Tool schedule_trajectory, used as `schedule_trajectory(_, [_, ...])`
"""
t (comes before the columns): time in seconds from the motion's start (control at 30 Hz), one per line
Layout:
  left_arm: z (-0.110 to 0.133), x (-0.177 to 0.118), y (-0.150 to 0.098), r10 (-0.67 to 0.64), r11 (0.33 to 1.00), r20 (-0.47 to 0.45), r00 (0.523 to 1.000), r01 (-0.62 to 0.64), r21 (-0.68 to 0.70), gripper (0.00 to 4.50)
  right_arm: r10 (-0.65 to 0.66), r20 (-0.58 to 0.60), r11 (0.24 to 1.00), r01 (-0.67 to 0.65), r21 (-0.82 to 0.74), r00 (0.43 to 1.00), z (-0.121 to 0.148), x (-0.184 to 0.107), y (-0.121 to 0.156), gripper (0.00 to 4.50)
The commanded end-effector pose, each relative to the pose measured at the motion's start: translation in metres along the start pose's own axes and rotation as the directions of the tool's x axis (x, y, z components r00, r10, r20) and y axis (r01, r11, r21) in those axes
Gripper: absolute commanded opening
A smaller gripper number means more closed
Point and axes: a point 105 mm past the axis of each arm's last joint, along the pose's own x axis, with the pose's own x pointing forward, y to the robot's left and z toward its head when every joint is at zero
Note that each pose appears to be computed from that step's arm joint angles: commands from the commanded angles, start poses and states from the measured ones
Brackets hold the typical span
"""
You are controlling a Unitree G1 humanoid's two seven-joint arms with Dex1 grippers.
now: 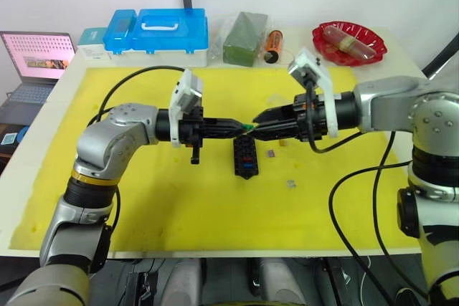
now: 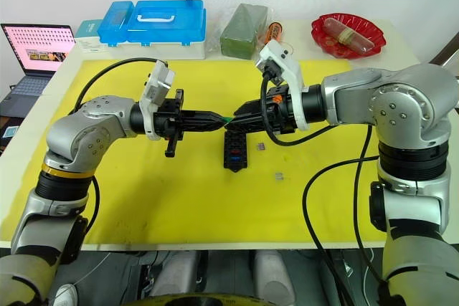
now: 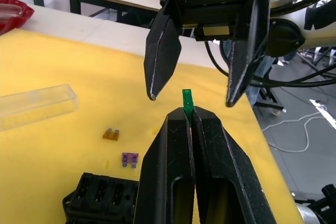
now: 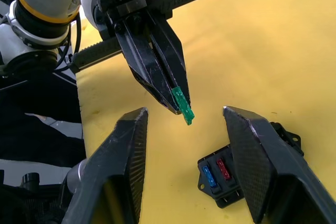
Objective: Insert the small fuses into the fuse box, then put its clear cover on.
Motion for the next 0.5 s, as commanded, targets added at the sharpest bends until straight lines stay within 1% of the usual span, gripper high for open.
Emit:
schedule_trajectory(0.03, [0.0092, 0.0017, -0.0030, -0.013, 0.999, 0.010, 1.000, 0.013, 0.052, 0.00, -0.003, 0.029, 0.998, 0.005, -0.060, 1.000, 0.0094, -0.0045, 0.0051, 1.19])
schedule_trajectory(0.07, [0.0093, 0.0013, -0.0028, -0.011, 0.999, 0.010, 1.000, 0.010, 0.052, 0.00, -0.002, 0.027, 0.998, 0.003, -0.063, 1.000, 0.0089, -0.0041, 0.0053, 0.87])
schedule_trajectory(0.5, [0.0089, -0.0011, -0.0022, -0.004, 0.998, 0.007, 1.000, 0.004, 0.055, 0.00, 0.001, 0.019, 0.997, 0.000, -0.076, 1.000, 0.0064, -0.0020, 0.0048, 0.87])
